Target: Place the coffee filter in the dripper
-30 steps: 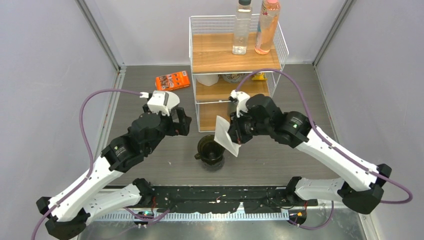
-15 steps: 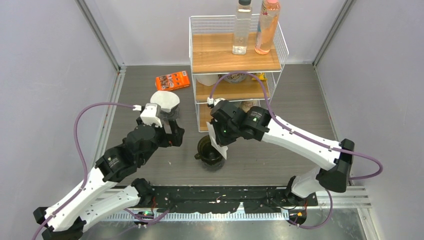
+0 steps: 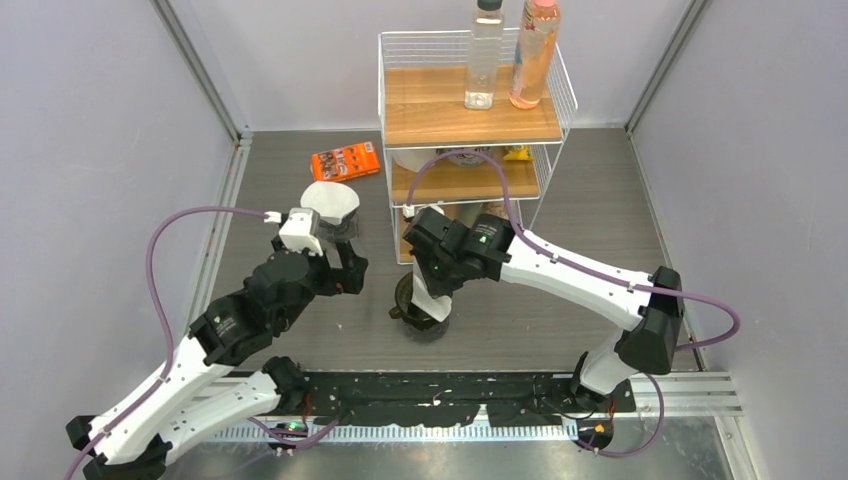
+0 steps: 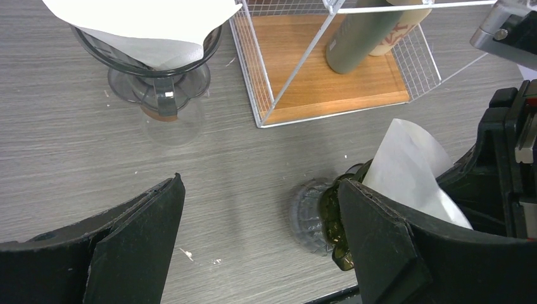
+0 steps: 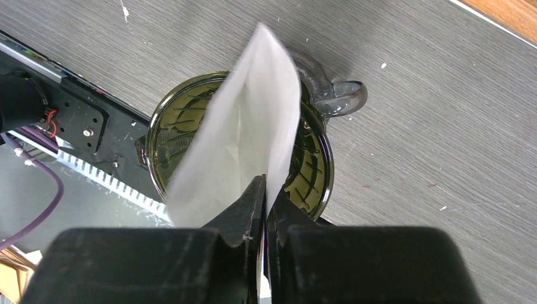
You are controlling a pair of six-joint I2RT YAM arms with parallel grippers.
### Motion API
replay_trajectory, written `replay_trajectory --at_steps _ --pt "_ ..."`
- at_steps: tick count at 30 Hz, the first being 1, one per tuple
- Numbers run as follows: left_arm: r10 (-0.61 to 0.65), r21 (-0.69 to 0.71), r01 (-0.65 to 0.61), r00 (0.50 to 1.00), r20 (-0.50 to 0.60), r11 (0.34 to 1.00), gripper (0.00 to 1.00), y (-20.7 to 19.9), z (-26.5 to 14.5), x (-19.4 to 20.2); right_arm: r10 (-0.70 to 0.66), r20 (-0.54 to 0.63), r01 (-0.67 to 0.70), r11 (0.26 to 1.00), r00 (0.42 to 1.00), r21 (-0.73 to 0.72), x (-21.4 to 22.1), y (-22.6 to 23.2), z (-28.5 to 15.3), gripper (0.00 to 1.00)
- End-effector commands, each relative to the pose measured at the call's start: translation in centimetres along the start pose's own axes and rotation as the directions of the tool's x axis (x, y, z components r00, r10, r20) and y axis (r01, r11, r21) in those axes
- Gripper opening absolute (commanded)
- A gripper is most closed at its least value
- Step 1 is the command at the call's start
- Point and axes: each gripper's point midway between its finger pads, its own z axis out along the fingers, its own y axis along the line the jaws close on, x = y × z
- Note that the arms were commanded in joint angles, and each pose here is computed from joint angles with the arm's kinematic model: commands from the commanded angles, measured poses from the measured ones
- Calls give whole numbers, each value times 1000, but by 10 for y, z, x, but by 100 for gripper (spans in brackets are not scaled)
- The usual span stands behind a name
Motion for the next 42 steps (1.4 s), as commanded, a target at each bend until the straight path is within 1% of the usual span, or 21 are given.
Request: replay_trajectory --at_steps 1,6,8,9,14,17,23,26,29,31,33,35,38,39,42 --pt "-7 -7 7 1000 -1 1000 100 0 3 0 11 50 -11 1000 999 9 -15 7 -8 11" --pt "-3 -7 3 1000 -2 1000 99 0 3 1 -22 54 19 997 998 73 -16 5 -15 11" --pt "-7 2 7 1000 0 1000 100 -2 2 0 -29 62 25 997 998 72 -18 8 -17 14" --pt "-8 7 8 1000 0 1000 100 -2 1 0 -33 64 29 997 997 69 -17 10 -18 17" --pt "-10 17 10 1000 0 1000 100 -2 -1 2 -37 61 34 998 997 54 -18 15 -16 27" --pt "-9 16 9 1000 -2 1000 100 0 -1 4 -38 75 33 997 996 67 -21 13 -19 36" --pt "-8 15 8 1000 -2 1000 99 1 -2 5 -35 102 28 997 994 71 -24 11 -29 45" --pt "-20 41 20 1000 -1 999 99 -4 -3 4 -33 126 24 997 991 71 -28 10 -34 45" --pt "-79 142 79 997 -3 987 100 -26 -5 -2 -40 136 32 998 990 61 -30 12 -34 44" --pt "-143 227 148 989 -41 963 99 -48 -6 -3 -45 130 39 998 991 51 -29 14 -32 41" --pt "-171 283 193 980 -101 940 99 -66 -6 0 -44 130 39 998 991 42 -28 16 -30 40" --pt "-165 280 212 969 -184 936 100 -75 -4 10 -43 134 40 999 990 27 -27 18 -31 40" --pt "-149 223 220 943 -297 950 99 -77 1 27 -29 150 29 1000 988 4 -26 19 -29 40" --pt "-149 215 226 935 -323 950 99 -79 2 31 -24 159 24 1000 987 -1 -27 19 -31 39" --pt "-163 262 272 914 -371 926 95 -95 6 38 -17 167 17 1000 986 -2 -24 17 -28 40"
